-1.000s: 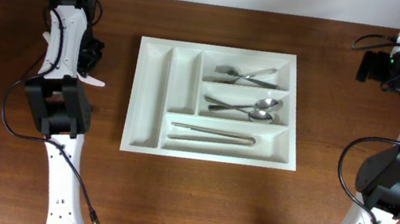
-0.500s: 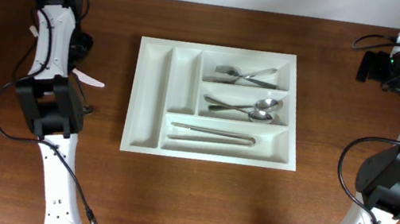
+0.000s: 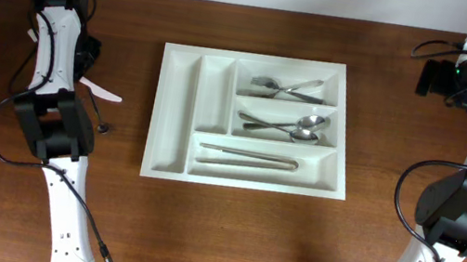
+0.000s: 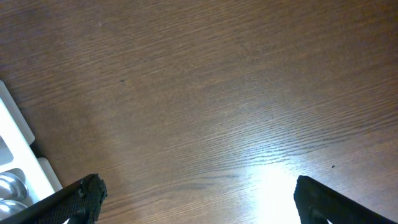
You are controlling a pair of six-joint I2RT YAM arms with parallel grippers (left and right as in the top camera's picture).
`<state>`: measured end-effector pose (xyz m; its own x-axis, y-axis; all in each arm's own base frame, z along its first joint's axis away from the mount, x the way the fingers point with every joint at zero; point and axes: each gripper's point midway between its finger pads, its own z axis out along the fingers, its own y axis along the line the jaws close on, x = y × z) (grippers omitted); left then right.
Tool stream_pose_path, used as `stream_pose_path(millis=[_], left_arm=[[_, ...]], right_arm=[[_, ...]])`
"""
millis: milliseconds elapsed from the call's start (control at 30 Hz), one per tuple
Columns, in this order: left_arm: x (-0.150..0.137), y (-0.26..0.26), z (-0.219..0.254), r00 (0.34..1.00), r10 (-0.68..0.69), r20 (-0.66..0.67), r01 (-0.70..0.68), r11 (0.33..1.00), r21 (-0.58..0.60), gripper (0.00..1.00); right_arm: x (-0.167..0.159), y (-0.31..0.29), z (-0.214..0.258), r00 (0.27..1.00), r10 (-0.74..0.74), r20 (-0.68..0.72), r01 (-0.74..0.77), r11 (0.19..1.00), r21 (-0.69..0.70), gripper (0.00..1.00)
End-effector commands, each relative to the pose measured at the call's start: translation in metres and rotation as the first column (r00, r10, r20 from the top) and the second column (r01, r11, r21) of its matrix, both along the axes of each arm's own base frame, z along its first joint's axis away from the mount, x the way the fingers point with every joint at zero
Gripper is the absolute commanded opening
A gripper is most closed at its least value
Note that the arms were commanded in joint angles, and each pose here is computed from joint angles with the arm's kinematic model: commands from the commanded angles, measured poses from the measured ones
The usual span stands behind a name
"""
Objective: Pack container
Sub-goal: 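Lower the left gripper onto the white plastic knife and close, then carry the knife over the tray's narrow left-center compartment and lower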
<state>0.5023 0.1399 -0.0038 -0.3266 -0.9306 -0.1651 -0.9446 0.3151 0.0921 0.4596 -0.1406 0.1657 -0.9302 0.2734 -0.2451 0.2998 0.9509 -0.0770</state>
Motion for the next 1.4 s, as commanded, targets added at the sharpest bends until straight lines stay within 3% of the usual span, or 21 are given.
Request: stream_pose_path(millis=[0,67,100,200,567,800,867,933,1133,1233,1367], left_arm=[[-0.049,-0.011,-0.097,0.969,-0.008,-0.247,-0.016,0.995,-0.097,0.48],[-0.05,-0.012,-0.097,0.968,-0.009,-0.25,-0.017,0.995,-0.101,0.38],[-0.05,-0.012,-0.097,0.968,-0.009,-0.25,-0.017,0.995,-0.101,0.38],[-0.052,-0.012,-0.096,0.966,-0.009,-0.258,-0.018,0.995,-0.103,0.57],[-0.047,-0.032,-0.098,0.974,-0.006,-0.228,-0.044,0.976,-0.213,0.57],[-0.038,-0.038,-0.1,0.981,-0.069,-0.183,0.018,0.963,-0.27,0.56],[-0.038,-0.039,-0.1,0.981,-0.07,-0.184,0.018,0.963,-0.27,0.36],[-0.038,-0.04,-0.1,0.98,-0.07,-0.184,0.016,0.961,-0.277,0.28],[-0.038,-0.04,-0.1,0.98,-0.07,-0.184,0.016,0.961,-0.277,0.15],[-0.039,-0.04,-0.099,0.98,-0.072,-0.187,0.017,0.96,-0.279,0.02],[-0.036,-0.045,-0.099,0.982,-0.098,-0.165,0.042,0.949,-0.313,0.02]], right_arm=[[0.0,0.003,0.015,0.999,0.009,0.033,-0.009,1.0,-0.008,0.99],[0.0,0.003,0.015,0.999,0.009,0.033,-0.009,1.0,-0.008,0.99],[0.0,0.003,0.015,0.999,0.009,0.033,-0.009,1.0,-0.008,0.99],[0.0,0.003,0.015,0.999,0.009,0.033,-0.009,1.0,-0.008,0.99],[0.0,0.003,0.015,0.999,0.009,0.033,-0.009,1.0,-0.008,0.99],[0.0,0.003,0.015,0.999,0.009,0.033,-0.009,1.0,-0.008,0.99],[0.0,0.003,0.015,0.999,0.009,0.033,-0.009,1.0,-0.008,0.99],[0.0,0.003,0.015,0.999,0.009,0.033,-0.009,1.0,-0.008,0.99],[0.0,0.003,0.015,0.999,0.009,0.033,-0.009,1.0,-0.008,0.99],[0.0,0.003,0.015,0.999,0.009,0.033,-0.009,1.0,-0.008,0.99],[0.0,0.003,0.015,0.999,0.009,0.033,-0.009,1.0,-0.008,0.99]])
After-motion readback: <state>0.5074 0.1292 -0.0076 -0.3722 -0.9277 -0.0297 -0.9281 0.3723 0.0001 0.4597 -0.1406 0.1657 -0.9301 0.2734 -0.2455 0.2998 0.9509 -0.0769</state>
